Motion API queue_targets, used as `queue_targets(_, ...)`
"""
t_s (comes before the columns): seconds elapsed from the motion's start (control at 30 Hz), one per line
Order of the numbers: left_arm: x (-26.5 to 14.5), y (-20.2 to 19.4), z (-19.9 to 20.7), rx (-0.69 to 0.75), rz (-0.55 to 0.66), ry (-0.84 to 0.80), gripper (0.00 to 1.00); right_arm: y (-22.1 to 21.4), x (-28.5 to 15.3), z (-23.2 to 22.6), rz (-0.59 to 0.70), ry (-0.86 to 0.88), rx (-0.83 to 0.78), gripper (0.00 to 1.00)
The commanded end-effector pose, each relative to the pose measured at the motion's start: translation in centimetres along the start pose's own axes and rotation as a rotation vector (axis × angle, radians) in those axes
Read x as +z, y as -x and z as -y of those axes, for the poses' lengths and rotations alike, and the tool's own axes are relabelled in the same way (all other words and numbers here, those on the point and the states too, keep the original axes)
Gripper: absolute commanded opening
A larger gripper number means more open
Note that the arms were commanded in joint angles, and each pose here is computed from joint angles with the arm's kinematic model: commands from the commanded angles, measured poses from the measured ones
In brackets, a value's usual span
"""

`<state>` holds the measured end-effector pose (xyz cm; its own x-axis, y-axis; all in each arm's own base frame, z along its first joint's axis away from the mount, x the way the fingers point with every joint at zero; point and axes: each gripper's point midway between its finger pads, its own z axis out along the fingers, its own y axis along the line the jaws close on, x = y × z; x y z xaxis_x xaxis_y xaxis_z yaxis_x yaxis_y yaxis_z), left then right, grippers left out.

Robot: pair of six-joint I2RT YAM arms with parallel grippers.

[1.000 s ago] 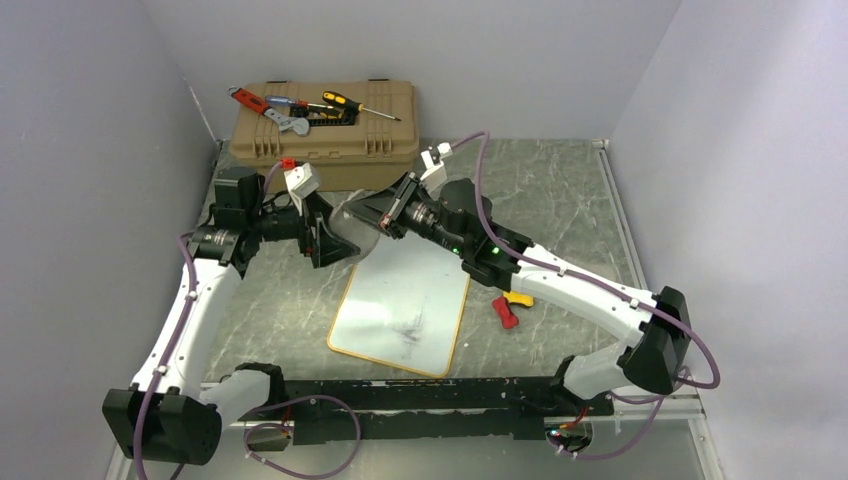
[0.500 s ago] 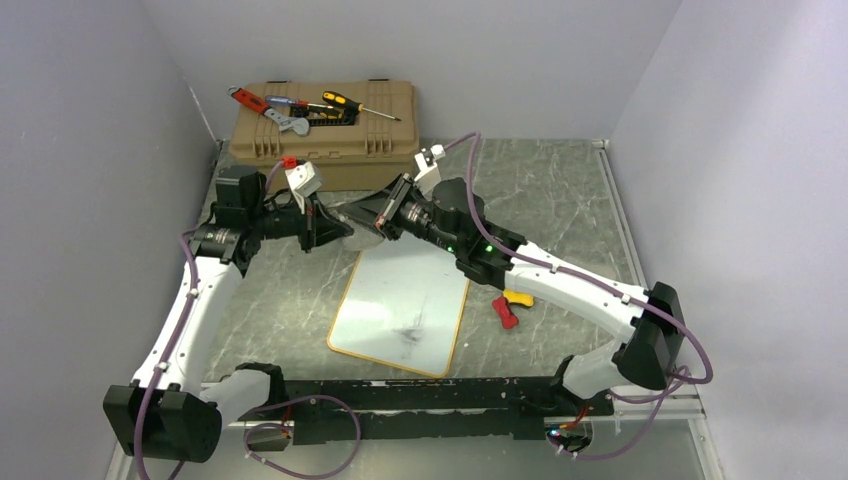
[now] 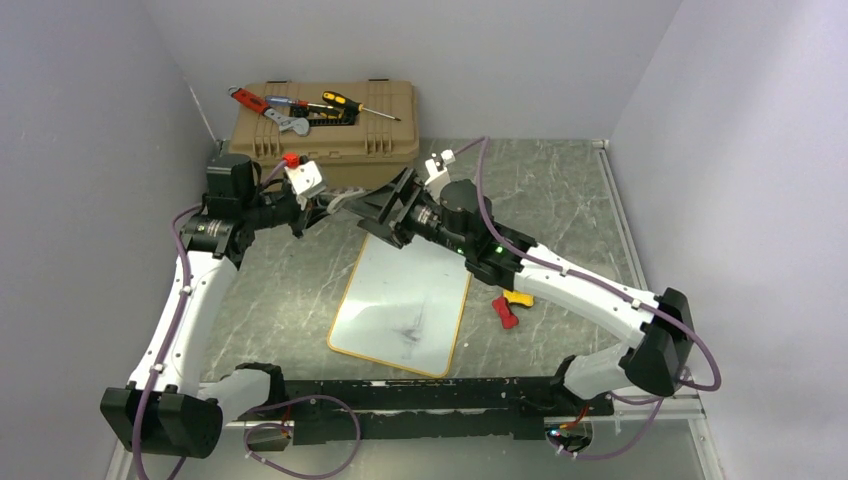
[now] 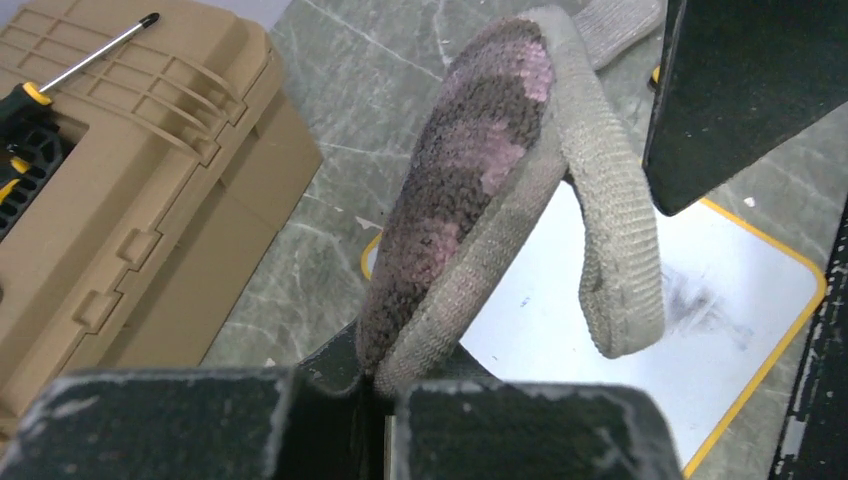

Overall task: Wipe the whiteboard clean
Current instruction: Adjust the whiteboard eraser.

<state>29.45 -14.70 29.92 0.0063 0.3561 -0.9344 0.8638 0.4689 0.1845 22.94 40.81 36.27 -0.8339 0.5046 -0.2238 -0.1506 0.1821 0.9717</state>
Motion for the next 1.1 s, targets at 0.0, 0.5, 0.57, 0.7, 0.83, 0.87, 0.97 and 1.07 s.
queue_targets(0.0, -0.5, 0.0, -0.3, 0.101, -0.012, 0.019, 0.00, 0.7, 0.9, -4.2, 0.011, 0.091, -0.019, 0.74)
queue_targets(0.5, -0.4, -1.2, 1.1, 0.138, -0.037, -0.030, 0.00, 2.6, 5.8, -1.6, 0.116, 0.027, 0.147, 0.51)
queue_targets(0.57, -0.3, -1.6, 1.3, 0.147, -0.049, -0.036, 0.00, 2.4, 6.2, -1.5, 0.108, 0.031, 0.148, 0.49)
queue_targets(0.7, -0.2, -2.7, 1.5, 0.164, -0.075, -0.043, 0.00, 2.1, 6.2, -0.7, 0.096, 0.013, 0.149, 0.54)
queue_targets(0.83, -0.2, -2.7, 1.8, 0.173, -0.072, -0.054, 0.00, 1.7, 6.2, 0.6, 0.085, -0.011, 0.176, 0.54)
queue_targets(0.87, -0.1, -2.7, 1.8, 0.175, -0.072, -0.056, 0.00, 1.6, 6.1, 0.7, 0.084, -0.010, 0.176, 0.53)
queue_targets(0.97, -0.2, -2.8, 1.8, 0.169, -0.079, -0.058, 0.00, 1.5, 6.1, 1.1, 0.080, -0.026, 0.160, 0.21)
queue_targets(1.07, -0.1, -2.7, 1.8, 0.141, -0.078, -0.051, 0.03, 1.9, 5.2, 2.5, 0.090, -0.075, 0.152, 0.00)
